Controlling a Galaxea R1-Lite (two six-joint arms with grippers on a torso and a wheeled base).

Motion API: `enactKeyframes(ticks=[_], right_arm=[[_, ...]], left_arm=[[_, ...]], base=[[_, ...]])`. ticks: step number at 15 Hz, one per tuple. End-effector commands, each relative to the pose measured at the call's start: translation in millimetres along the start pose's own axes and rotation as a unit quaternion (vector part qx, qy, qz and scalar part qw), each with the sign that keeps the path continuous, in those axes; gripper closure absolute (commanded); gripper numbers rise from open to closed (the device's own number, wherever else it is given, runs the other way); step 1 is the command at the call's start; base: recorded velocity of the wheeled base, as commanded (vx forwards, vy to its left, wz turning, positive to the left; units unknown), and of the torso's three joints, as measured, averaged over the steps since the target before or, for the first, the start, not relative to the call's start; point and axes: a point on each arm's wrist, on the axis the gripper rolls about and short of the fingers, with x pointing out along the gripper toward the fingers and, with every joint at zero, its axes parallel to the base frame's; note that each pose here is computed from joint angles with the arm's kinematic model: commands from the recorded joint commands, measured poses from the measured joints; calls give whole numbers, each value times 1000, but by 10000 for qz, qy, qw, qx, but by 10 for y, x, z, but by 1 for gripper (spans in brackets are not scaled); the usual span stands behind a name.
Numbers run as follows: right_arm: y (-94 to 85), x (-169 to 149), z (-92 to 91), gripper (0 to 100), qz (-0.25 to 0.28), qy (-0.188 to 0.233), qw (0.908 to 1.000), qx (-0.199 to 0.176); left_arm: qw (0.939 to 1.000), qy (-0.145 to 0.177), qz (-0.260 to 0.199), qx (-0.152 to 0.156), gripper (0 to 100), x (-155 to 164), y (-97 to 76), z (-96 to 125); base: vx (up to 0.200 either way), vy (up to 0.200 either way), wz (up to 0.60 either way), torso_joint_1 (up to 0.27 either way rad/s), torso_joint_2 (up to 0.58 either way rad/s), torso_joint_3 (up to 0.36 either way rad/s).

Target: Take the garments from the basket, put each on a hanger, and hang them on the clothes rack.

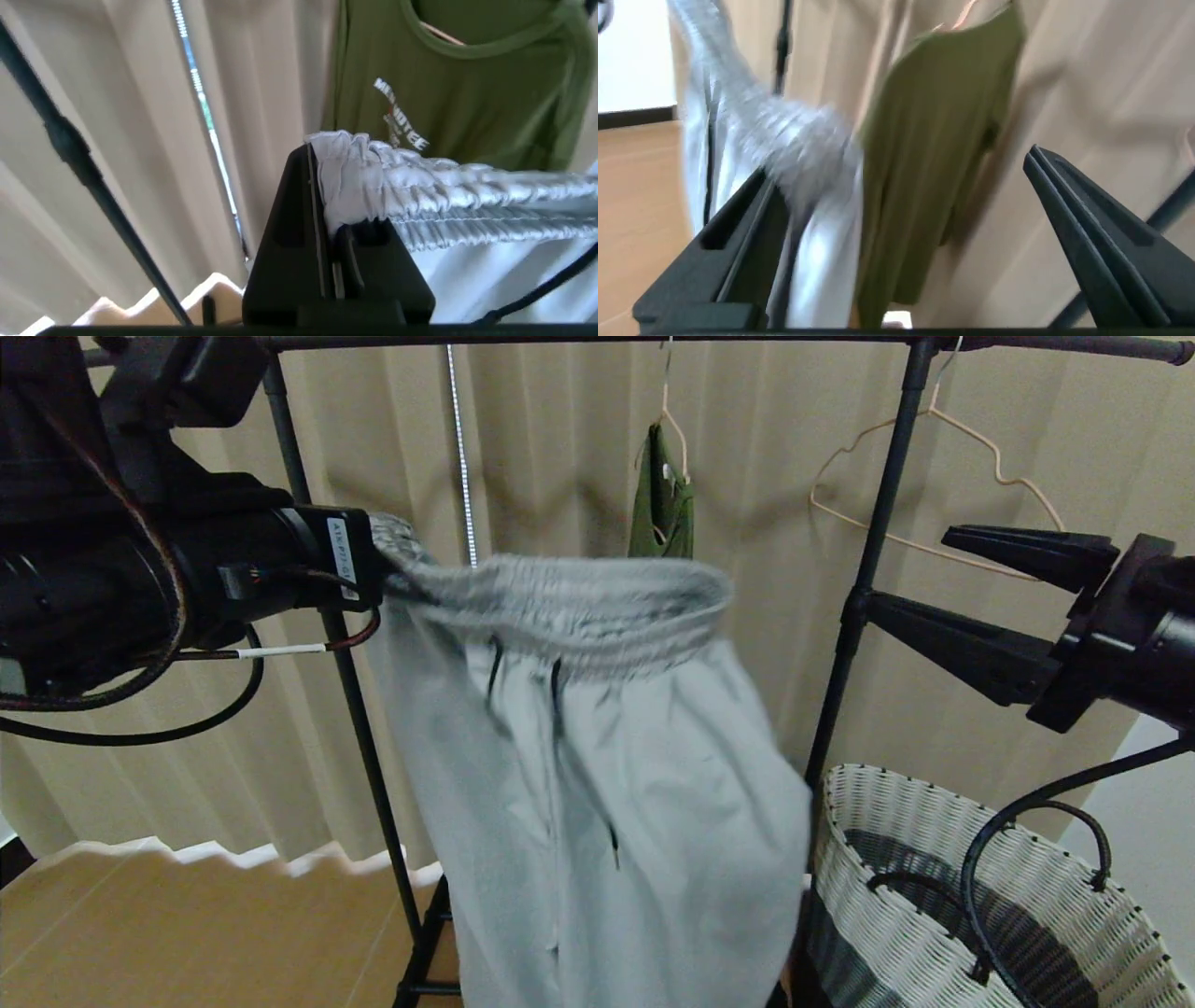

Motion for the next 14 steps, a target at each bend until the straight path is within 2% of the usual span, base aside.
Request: enactKeyframes(ticks=[1,3,5,7,9,11,12,14], right_arm=[[29,-68,19,0,161,-98,9998,-17],[36,-71,7,0,291,-290,9992,-1],[29,-81,-74,0,214,-169,9996,10],[-78,-207,-174,0,-203,2,9997,-130],[-154,-337,-188,0,-539,32,9981,-299],[-255,-470,-284,0,-971,234,9946,-285],[-275,-510,-354,0,-1094,338,9931,-237],[-183,-642,-564,0,-1122,363,9929,-150]], left_arm=[[10000,48,-15,11,100,20,-3,-22],[9997,218,-60,58,100,49,-33,-122],[9996,271,-54,77,100,38,-32,-156],[9995,305,5,77,100,-36,11,-189],[9994,319,112,67,100,-180,87,-236],[9997,213,116,47,100,-316,113,-206],[9997,177,133,39,100,-361,126,-196],[9997,82,182,112,100,-470,149,-172]], base=[[0,0,0,0,0,0],[0,0,0,0,0,0],[0,0,0,0,0,0],[0,0,0,0,0,0],[0,0,0,0,0,0],[0,0,0,0,0,0],[0,0,0,0,0,0],[0,0,0,0,0,0]])
